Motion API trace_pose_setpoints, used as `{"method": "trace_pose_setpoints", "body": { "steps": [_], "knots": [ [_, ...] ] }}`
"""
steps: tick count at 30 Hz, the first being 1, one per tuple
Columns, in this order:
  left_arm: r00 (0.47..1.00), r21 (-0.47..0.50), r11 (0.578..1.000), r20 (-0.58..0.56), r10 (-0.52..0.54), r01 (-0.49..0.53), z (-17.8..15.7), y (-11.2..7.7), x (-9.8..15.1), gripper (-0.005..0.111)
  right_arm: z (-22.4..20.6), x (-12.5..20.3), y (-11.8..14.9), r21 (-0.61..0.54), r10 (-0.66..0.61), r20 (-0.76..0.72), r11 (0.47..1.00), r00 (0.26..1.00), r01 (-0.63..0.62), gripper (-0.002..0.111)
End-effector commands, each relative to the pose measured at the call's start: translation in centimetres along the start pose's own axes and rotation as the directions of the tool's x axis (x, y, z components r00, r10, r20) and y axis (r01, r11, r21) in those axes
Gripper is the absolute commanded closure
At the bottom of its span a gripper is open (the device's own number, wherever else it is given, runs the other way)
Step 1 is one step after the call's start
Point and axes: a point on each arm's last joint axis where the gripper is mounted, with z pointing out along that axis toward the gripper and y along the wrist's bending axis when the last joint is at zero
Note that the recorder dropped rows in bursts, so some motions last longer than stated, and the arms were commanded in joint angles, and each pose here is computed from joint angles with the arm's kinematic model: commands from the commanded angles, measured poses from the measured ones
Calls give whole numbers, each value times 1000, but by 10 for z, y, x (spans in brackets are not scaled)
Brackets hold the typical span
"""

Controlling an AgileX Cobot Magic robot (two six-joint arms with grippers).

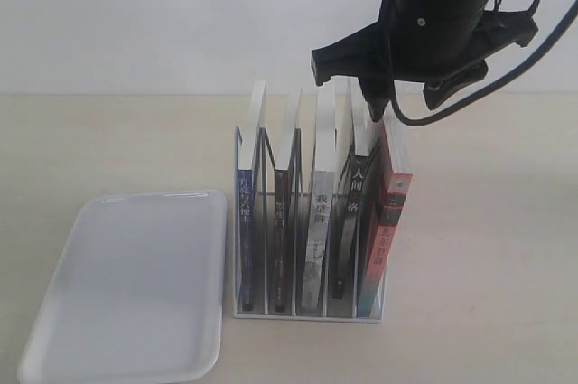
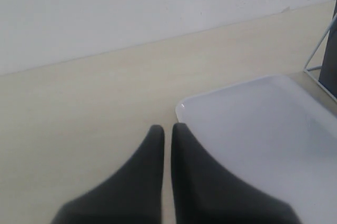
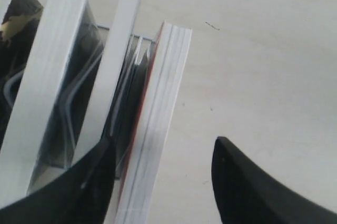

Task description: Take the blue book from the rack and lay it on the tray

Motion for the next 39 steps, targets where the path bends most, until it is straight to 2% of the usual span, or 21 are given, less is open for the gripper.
{"method": "trace_pose_setpoints", "body": {
  "steps": [1,7,9,13,16,21,32,34,39],
  "knots": [
    [1000,10,1000,14,-16,16,0,-1,-1,102,0,-3,-3,9,19,8,1000,1000,-19,56],
    [1000,10,1000,14,-16,16,0,-1,-1,102,17,-4,2,25,13,-32,1000,999,-12,57],
    [1000,10,1000,14,-16,16,0,-1,-1,102,17,-4,2,28,17,-32,999,999,-16,61],
    [1000,10,1000,14,-16,16,0,-1,-1,102,17,-4,2,27,32,-26,999,999,-32,77],
    [1000,10,1000,14,-16,16,0,-1,-1,102,17,-4,2,28,32,-28,999,999,-31,74],
    [1000,10,1000,14,-16,16,0,-1,-1,102,17,-4,2,28,32,-28,999,999,-31,62],
    [1000,10,1000,14,-16,16,0,-1,-1,102,32,4,1,54,5,-39,999,999,-3,63],
    [1000,10,1000,14,-16,16,0,-1,-1,102,32,4,1,58,5,-42,998,999,-2,68],
    [1000,10,1000,14,-16,16,0,-1,-1,102,32,4,1,60,3,-38,998,999,-1,90]
  ]
}}
